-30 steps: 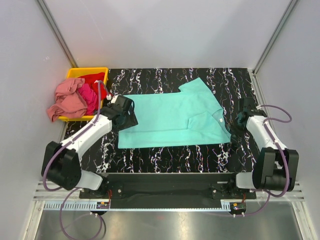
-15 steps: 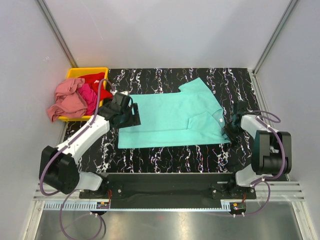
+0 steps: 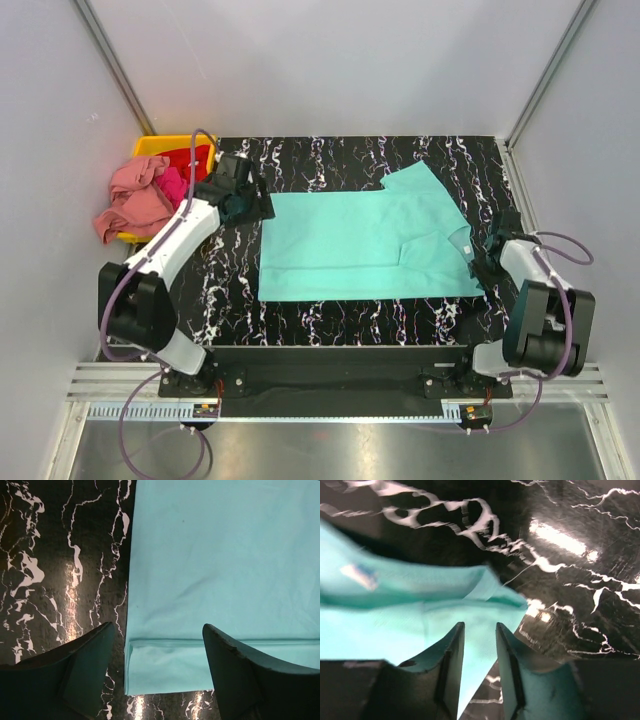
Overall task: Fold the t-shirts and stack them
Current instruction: Fold the tshirt
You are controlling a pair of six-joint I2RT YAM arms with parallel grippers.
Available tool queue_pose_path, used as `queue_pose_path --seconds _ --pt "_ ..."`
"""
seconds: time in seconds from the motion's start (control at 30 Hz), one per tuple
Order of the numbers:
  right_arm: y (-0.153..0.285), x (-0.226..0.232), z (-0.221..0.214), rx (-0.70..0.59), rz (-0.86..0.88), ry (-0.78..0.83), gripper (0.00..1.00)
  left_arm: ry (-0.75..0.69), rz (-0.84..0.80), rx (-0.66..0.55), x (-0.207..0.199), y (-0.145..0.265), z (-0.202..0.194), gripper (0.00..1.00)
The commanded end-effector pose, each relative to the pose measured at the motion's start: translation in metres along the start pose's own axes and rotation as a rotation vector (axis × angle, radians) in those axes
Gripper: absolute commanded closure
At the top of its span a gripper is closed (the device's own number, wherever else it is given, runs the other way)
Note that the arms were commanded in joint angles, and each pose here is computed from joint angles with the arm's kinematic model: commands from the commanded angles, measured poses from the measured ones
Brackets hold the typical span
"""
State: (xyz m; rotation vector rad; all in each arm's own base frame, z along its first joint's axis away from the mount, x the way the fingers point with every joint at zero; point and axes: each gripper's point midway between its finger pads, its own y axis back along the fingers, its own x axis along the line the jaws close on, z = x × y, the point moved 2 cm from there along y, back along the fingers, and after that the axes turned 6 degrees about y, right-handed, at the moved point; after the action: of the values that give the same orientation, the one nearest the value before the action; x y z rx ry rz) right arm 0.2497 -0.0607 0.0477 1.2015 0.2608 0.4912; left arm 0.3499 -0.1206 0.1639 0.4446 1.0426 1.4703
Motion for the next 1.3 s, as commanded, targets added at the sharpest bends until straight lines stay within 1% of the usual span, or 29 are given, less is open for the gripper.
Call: queue_pose_path --seconds 0.0,0.03,0.07,0.1,0.13,0.17,0.2,0.23,0.27,0.3,0.33,0.37,0.43,0.47,0.53,0.57,0.6,0.63,0.7,0.73,0.83,0.87,0.9,0.93,0.97,1.0,1.07,1.13,1.27 --pt "0.032 0.012 0.012 -0.063 0.129 0.034 0.60 -0.024 -0.041 -0.049 -0.010 0.001 0.036 0.23" --pt "0.040 0.021 0.016 -0.080 0.202 0.089 0.58 -0.029 -0.054 -0.041 -0.011 -0.006 0.039 0.23" --pt "0.060 0.049 0.020 -0.099 0.394 0.137 0.57 -0.029 -0.100 -0.048 -0.021 -0.005 0.048 0.23" --pt "0.072 0.064 0.023 -0.118 0.498 0.195 0.56 -0.027 -0.130 -0.051 -0.023 -0.006 0.055 0.23" --pt "0.088 0.079 0.033 -0.161 0.589 0.254 0.51 -0.044 -0.175 -0.030 -0.030 -0.014 0.057 0.23" --pt "0.094 0.089 0.040 -0.179 0.624 0.270 0.47 -0.053 -0.195 -0.058 -0.038 -0.012 0.072 0.23" --pt "0.110 0.105 0.056 -0.232 0.683 0.330 0.45 -0.059 -0.177 -0.035 -0.037 -0.025 0.073 0.23" --pt "0.117 0.118 0.060 -0.229 0.739 0.376 0.40 -0.070 -0.147 -0.020 -0.033 -0.030 0.075 0.23" --pt "0.104 0.129 0.063 -0.185 0.731 0.411 0.40 -0.073 -0.143 -0.039 -0.035 -0.030 0.087 0.23" --pt "0.119 0.147 0.080 -0.230 0.782 0.480 0.39 -0.072 -0.116 -0.013 -0.030 -0.046 0.085 0.23" --pt "0.124 0.162 0.080 -0.202 0.859 0.526 0.24 -0.071 -0.102 -0.010 -0.027 -0.052 0.087 0.23" --pt "0.100 0.172 0.080 -0.137 0.842 0.533 0.23 -0.066 -0.099 -0.010 -0.026 -0.056 0.091 0.23" --pt "0.107 0.199 0.091 -0.139 0.948 0.586 0.26 -0.052 -0.085 0.010 -0.019 -0.074 0.093 0.25" --pt "0.089 0.207 0.090 -0.106 0.949 0.591 0.32 -0.049 -0.081 0.016 -0.018 -0.080 0.093 0.25" --pt "0.089 0.226 0.105 -0.135 0.977 0.598 0.37 -0.049 -0.069 0.035 -0.013 -0.094 0.092 0.26" --pt "0.070 0.234 0.105 -0.107 0.974 0.605 0.39 -0.055 -0.068 0.031 -0.014 -0.097 0.095 0.26" --pt "0.076 0.247 0.117 -0.139 1.010 0.629 0.39 -0.059 -0.060 0.039 -0.012 -0.104 0.094 0.27" --pt "0.058 0.258 0.112 -0.095 1.053 0.644 0.40 -0.058 -0.057 0.028 -0.013 -0.107 0.098 0.27" --pt "0.062 0.282 0.126 -0.114 1.128 0.666 0.42 -0.050 -0.052 0.027 -0.013 -0.119 0.098 0.27" --pt "0.040 0.289 0.121 -0.067 1.136 0.663 0.41 -0.049 -0.054 0.024 -0.014 -0.122 0.100 0.27" --pt "0.033 0.315 0.139 -0.092 1.160 0.656 0.38 -0.032 -0.048 0.024 -0.014 -0.138 0.103 0.28" --pt "0.003 0.320 0.132 -0.035 1.151 0.641 0.37 -0.029 -0.042 0.026 -0.013 -0.142 0.103 0.28" --pt "0.014 0.333 0.146 -0.066 1.184 0.647 0.37 -0.022 -0.031 0.036 -0.011 -0.151 0.100 0.28" --pt "-0.016 0.335 0.134 0.006 1.160 0.631 0.37 -0.018 -0.037 0.030 -0.012 -0.153 0.104 0.28" --pt "-0.022 0.340 0.135 0.010 1.156 0.629 0.37 -0.015 -0.034 0.036 -0.011 -0.157 0.103 0.28" --pt "-0.012 0.352 0.145 -0.029 1.179 0.641 0.38 -0.010 -0.033 0.045 -0.010 -0.163 0.100 0.28" --pt "-0.037 0.358 0.137 0.011 1.167 0.629 0.40 -0.008 -0.044 0.047 -0.012 -0.166 0.102 0.29" --pt "-0.033 0.370 0.147 -0.038 1.181 0.627 0.41 -0.007 -0.044 0.053 -0.011 -0.171 0.100 0.29" --pt "-0.050 0.383 0.137 -0.055 1.145 0.633 0.39 -0.003 -0.047 0.058 -0.009 -0.177 0.099 0.28"
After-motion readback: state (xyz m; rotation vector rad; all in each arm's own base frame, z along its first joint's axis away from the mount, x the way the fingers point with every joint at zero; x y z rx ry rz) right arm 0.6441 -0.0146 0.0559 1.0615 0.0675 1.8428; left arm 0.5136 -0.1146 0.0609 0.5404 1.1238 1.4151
